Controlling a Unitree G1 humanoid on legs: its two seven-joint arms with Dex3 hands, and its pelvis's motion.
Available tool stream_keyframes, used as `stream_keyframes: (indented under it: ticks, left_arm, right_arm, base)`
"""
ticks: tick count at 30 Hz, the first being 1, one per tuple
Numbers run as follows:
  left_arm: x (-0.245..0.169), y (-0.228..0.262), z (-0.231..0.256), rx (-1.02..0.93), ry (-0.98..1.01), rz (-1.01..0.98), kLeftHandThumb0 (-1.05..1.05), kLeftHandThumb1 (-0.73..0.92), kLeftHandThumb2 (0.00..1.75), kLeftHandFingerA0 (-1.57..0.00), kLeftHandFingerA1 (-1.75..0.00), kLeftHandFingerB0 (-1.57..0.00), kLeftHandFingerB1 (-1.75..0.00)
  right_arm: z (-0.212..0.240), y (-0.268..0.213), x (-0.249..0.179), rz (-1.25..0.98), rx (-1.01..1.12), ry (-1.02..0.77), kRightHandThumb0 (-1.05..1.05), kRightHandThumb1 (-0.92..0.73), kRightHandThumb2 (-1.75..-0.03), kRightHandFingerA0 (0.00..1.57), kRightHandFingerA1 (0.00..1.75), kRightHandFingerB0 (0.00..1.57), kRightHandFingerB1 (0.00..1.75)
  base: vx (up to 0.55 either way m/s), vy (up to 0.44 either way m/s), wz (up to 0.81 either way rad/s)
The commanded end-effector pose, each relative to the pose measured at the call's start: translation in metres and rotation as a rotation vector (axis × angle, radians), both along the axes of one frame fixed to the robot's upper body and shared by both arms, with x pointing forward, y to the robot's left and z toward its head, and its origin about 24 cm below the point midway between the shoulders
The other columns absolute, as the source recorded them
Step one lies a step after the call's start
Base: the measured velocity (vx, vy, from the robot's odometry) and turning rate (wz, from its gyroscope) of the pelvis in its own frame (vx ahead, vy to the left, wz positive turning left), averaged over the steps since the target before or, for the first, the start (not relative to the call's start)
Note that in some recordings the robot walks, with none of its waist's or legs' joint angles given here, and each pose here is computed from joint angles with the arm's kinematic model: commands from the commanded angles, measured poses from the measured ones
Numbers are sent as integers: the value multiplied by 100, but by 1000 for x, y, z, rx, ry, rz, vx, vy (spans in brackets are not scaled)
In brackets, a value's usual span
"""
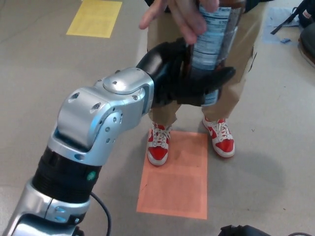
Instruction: The robot recieved a bottle of protein shake from a person using its left hand and then shake the protein up and down 2 two times and hand it back to the person
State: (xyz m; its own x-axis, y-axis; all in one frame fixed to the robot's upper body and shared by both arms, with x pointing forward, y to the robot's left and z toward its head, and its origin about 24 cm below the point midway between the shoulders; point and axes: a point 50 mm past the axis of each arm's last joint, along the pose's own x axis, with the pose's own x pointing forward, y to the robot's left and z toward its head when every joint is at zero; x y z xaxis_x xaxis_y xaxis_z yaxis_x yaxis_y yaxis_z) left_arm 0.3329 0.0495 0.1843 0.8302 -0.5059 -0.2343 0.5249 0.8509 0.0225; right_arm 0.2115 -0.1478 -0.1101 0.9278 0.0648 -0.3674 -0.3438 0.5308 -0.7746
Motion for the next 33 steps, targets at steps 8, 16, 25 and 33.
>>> stream_keyframes:
  ticks: [8,16,25,33]
  left_arm:
    - [14,15,1,57,-81,90,-73,44,83,0,-12,0,-8]
    - [16,13,1,63,-263,210,-35,87,65,-76,-45,-24,-29]
    - [16,13,0,5,-269,167,-11,70,90,-86,-158,-75,-134]
    - [18,13,0,-3,-249,103,-15,76,78,-84,-162,-70,-132]
  right_arm:
    - [0,-4,0,1,-9,4,-45,-47,-116,106,97,90,78]
    - [1,-5,2,-10,9,5,-45,-47,-116,105,99,91,79]
    - [2,-6,4,-8,4,0,-45,-47,-117,105,93,95,70]
    - [4,-6,7,-10,-3,-12,-45,-50,-115,103,100,90,81]
  base:
    - [0,0,0]
    - [0,0,0]
    - [0,0,0]
    - [0,0,0]
